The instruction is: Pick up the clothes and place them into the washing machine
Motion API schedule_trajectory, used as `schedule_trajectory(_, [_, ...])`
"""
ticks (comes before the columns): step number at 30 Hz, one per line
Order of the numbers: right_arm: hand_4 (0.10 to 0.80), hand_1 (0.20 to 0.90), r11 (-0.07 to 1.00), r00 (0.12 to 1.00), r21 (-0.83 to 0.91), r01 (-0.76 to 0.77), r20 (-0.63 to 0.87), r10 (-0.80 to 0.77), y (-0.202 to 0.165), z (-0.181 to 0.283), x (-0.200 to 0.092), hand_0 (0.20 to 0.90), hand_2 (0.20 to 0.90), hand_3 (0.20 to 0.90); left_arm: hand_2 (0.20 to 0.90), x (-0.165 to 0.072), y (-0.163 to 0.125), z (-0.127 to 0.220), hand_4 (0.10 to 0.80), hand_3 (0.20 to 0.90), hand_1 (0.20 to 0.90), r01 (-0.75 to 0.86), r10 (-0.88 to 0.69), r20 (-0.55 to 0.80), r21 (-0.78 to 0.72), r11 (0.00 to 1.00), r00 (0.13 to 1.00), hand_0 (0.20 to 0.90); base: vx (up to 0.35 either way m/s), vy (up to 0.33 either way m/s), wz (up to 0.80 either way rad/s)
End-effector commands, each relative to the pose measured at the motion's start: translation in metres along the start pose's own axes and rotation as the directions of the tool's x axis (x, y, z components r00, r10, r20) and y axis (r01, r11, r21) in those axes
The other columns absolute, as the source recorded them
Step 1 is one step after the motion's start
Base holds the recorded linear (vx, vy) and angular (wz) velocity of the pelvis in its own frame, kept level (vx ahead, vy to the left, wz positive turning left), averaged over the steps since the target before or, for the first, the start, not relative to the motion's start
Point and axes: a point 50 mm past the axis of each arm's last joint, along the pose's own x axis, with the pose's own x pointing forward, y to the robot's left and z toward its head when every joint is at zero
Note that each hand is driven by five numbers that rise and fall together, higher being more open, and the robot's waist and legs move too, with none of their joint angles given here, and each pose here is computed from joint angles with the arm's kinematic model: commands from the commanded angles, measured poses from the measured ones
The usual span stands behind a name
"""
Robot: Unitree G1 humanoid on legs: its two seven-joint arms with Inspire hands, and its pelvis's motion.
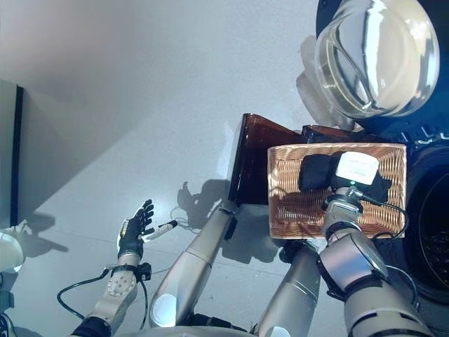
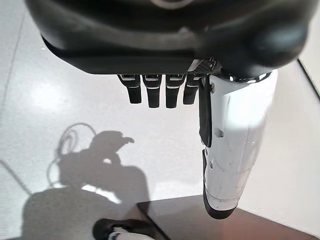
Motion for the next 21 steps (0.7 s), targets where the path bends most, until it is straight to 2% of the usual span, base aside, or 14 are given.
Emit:
schedule_trajectory(1, [0.300, 0.200, 0.999, 0.998, -0.011, 0.052, 0.020, -0.052, -0.006, -0.005, 0.004, 0.200, 0.200, 0.200, 0.900, -0.008, 0.026, -0.009, 0.800, 0.900, 0.900, -0.126, 0.126, 0.000, -0.011, 0.992, 0.992, 0.900, 0.003, 0.000, -0.03])
schedule_trajectory(6, [0.300, 0.200, 0.999, 0.998, -0.003, 0.042, 0.043, -0.042, -0.002, -0.002, 0.001, 0.200, 0.200, 0.200, 0.900, -0.013, 0.032, -0.018, 0.800, 0.900, 0.900, -0.129, 0.129, -0.034, 0.011, 0.992, 0.991, 0.900, 0.010, 0.000, -0.05])
schedule_trajectory(13, [0.300, 0.200, 0.993, 0.994, 0.061, 0.097, 0.036, -0.099, -0.018, -0.007, 0.012, 0.200, 0.200, 0.200, 0.900, -0.020, 0.038, -0.033, 0.800, 0.900, 0.900, -0.142, 0.143, -0.099, 0.014, 0.990, 0.985, 0.900, 0.043, -0.008, -0.15])
schedule_trajectory(21, [0.300, 0.200, 0.963, 0.992, 0.242, 0.117, 0.008, -0.123, -0.022, -0.006, 0.013, 0.200, 0.200, 0.200, 0.900, -0.033, 0.036, -0.051, 0.800, 0.900, 0.900, -0.114, 0.114, -0.177, 0.013, 0.993, 0.978, 0.900, 0.074, -0.002, -0.22])
